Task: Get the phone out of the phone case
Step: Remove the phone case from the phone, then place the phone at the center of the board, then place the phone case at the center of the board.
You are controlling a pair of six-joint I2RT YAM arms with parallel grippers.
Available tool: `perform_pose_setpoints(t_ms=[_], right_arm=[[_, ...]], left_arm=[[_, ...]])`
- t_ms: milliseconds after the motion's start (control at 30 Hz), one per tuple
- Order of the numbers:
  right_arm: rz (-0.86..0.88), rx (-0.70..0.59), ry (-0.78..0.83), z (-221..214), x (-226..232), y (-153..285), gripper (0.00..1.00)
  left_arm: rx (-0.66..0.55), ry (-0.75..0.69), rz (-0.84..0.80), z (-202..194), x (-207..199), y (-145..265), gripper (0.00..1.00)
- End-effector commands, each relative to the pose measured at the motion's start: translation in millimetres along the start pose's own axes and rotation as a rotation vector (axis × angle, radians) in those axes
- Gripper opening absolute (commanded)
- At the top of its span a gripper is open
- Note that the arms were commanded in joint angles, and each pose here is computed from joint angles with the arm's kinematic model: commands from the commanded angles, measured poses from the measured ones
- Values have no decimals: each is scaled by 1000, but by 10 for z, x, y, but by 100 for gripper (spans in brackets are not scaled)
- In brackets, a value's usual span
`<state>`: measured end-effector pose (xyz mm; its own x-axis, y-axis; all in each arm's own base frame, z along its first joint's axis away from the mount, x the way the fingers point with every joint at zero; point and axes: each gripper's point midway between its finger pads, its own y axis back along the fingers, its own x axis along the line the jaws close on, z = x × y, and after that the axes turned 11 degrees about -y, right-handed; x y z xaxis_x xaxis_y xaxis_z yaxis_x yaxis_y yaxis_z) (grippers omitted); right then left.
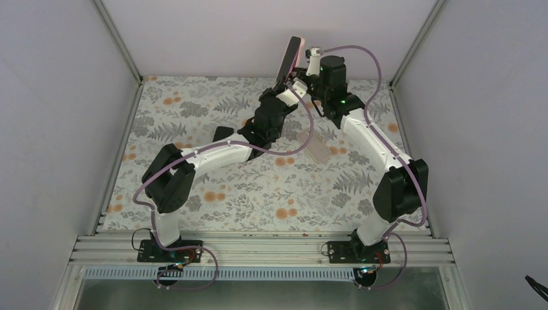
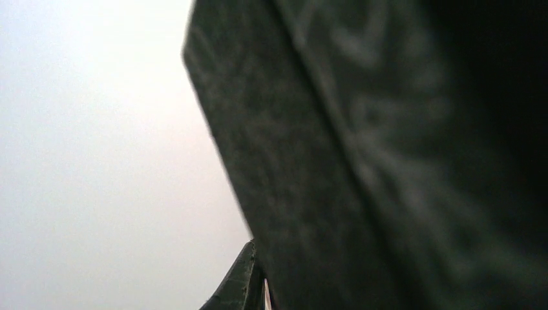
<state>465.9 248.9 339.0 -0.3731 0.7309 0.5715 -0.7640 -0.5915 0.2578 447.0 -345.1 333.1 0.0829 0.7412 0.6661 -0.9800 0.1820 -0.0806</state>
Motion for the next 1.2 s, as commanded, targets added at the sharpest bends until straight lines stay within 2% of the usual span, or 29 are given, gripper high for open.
perform_pose_setpoints(t_ms=[0,133,300,400,467,533,633,700,767,933,1100,1133,1167], right_arm=[[95,221,95,-577,264,198,3],[-123,167,162,-328,-189,210,3],[-406,216,240,-122,-1050,473,3],[-468,265,226,-96,-1517,683,3],[-415,340,212,-210,-1630,770,3],[-334,478,221,-533,-1661,760,3],[-119,750,199,-1286,-1380,773,3],[-58,923,193,-1849,-1270,818,3],[-43,1040,184,-2277,-1269,885,3],[-38,1159,134,-2794,-1388,955,4],[-50,1235,91,-3087,-1519,1060,4],[-59,1252,86,-3140,-1552,1095,4],[-58,1269,82,-3180,-1564,1130,9]], left_arm=[[-60,61,50,186,479,-63,2],[-87,-29,-122,175,235,107,2],[18,-283,-367,-335,-81,525,2],[74,-398,-420,-700,-81,825,2],[92,-473,-460,-910,-94,1011,2],[150,-566,-480,-1201,-151,1130,2],[240,-659,-522,-1646,-316,1274,2],[287,-744,-567,-1947,-472,1395,2],[342,-825,-594,-2252,-599,1495,2],[443,-904,-685,-2770,-877,1723,2],[445,-920,-750,-2868,-1012,1883,2],[441,-911,-791,-2861,-1055,1940,7],[440,-905,-862,-2873,-1112,2051,17]])
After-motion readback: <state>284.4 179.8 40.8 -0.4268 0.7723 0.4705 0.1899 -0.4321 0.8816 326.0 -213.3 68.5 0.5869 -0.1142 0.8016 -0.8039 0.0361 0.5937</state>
